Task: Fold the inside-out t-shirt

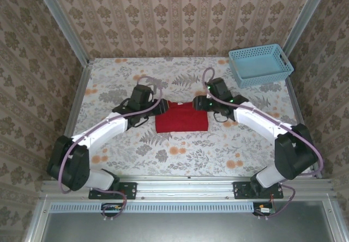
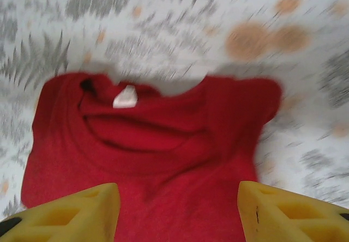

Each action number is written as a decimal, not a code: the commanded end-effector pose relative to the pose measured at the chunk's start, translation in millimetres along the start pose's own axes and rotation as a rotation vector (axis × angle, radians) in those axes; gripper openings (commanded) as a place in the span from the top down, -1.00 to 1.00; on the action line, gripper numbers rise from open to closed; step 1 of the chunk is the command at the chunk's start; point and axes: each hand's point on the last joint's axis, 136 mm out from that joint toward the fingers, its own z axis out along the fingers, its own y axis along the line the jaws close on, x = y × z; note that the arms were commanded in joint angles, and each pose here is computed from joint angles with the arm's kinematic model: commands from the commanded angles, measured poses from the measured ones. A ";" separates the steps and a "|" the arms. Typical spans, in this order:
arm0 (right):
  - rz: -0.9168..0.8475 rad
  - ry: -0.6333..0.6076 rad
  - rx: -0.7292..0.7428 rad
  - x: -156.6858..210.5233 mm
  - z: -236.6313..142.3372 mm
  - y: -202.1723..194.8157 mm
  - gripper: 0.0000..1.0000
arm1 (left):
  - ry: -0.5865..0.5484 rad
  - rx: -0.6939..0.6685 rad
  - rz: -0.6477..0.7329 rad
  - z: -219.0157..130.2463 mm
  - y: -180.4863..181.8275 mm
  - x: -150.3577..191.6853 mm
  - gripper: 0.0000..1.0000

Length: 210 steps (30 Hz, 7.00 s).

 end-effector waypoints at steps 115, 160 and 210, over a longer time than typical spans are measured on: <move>0.032 0.140 0.128 0.2 105.6 -20.9 -0.34 | 0.067 -0.586 0.013 47.9 109.9 -41.4 -0.15; 0.289 -0.141 0.229 66.9 -87.7 -105.3 -1.00 | 0.334 -0.647 0.159 65.4 268.6 -125.5 -0.63; 0.241 -0.458 0.532 -13.6 -166.5 -158.6 -1.00 | -0.372 -0.767 0.073 -137.8 176.2 -180.8 -1.00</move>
